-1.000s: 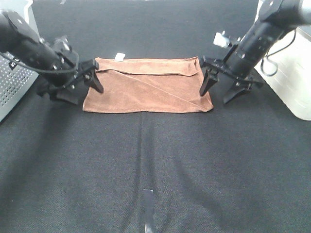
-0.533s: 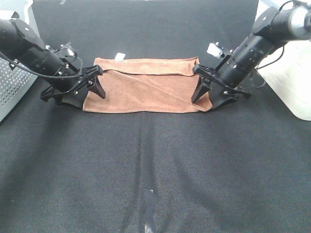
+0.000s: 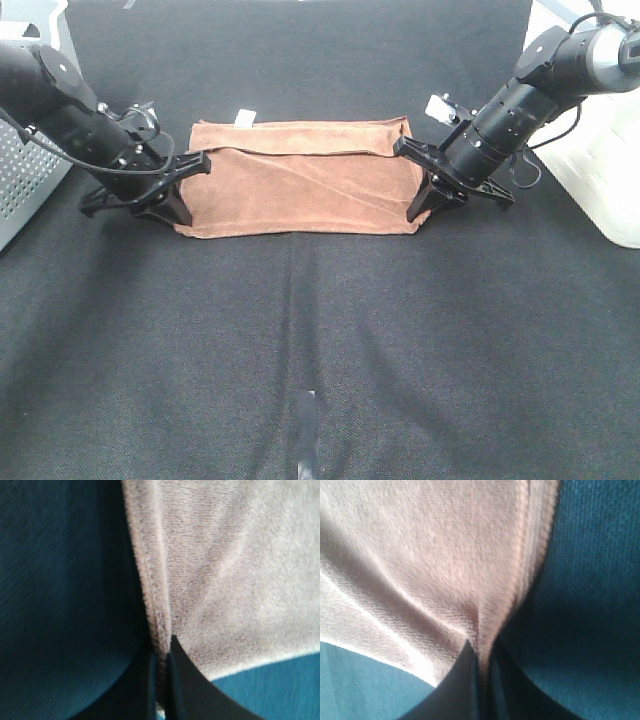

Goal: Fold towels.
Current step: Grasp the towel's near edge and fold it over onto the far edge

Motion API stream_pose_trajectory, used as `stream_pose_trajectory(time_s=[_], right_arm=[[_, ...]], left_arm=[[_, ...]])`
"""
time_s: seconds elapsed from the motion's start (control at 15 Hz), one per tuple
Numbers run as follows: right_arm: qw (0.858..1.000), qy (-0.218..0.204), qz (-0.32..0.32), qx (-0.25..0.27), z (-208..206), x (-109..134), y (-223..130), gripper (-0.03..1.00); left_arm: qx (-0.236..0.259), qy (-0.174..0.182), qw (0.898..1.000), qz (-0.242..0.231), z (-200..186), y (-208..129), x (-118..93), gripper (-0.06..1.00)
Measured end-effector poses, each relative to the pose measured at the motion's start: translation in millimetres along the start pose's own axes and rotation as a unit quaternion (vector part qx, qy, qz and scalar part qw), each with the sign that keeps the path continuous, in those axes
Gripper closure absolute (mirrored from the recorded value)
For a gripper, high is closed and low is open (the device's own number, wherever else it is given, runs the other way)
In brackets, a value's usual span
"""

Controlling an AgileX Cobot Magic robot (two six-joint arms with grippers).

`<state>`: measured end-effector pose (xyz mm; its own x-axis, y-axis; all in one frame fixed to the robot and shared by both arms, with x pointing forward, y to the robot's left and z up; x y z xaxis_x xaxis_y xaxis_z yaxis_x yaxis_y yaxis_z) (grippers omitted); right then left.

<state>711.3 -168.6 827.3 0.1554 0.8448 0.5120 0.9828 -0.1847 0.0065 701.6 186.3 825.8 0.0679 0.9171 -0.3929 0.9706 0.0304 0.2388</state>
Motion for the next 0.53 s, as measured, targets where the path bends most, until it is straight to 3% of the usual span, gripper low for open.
stream_pose_trajectory(time_s=[0.2,0.33,0.53], right_arm=[[1.0,-0.007,0.011,0.013,-11,0,-15,0.94],[0.999,-0.016,0.018,0.025,-25,-3,-44,0.94],[0.998,-0.019,0.025,0.059,-27,-18,-93,0.94]], left_arm=[[0.037,0.009,0.999,0.027,-19,-10,0,0.93],[0.081,0.01,0.996,0.026,-26,-38,-2,0.93],[0.108,0.015,0.994,0.023,-44,-77,-5,0.93]])
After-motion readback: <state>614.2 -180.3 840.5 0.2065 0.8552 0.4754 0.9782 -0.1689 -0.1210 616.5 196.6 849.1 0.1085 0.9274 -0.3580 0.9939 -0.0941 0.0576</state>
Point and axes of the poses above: a point on each arm's last joint axis where the gripper is mounted, z pointing out along that axis toward the gripper, x along the wrist's bending axis when the last joint is at zero, y = z × x, the point moved 5 cm from there along z, pointing out along that axis toward the gripper, and after that the axes turned 7 degrees about z, right-handed, at the moved point
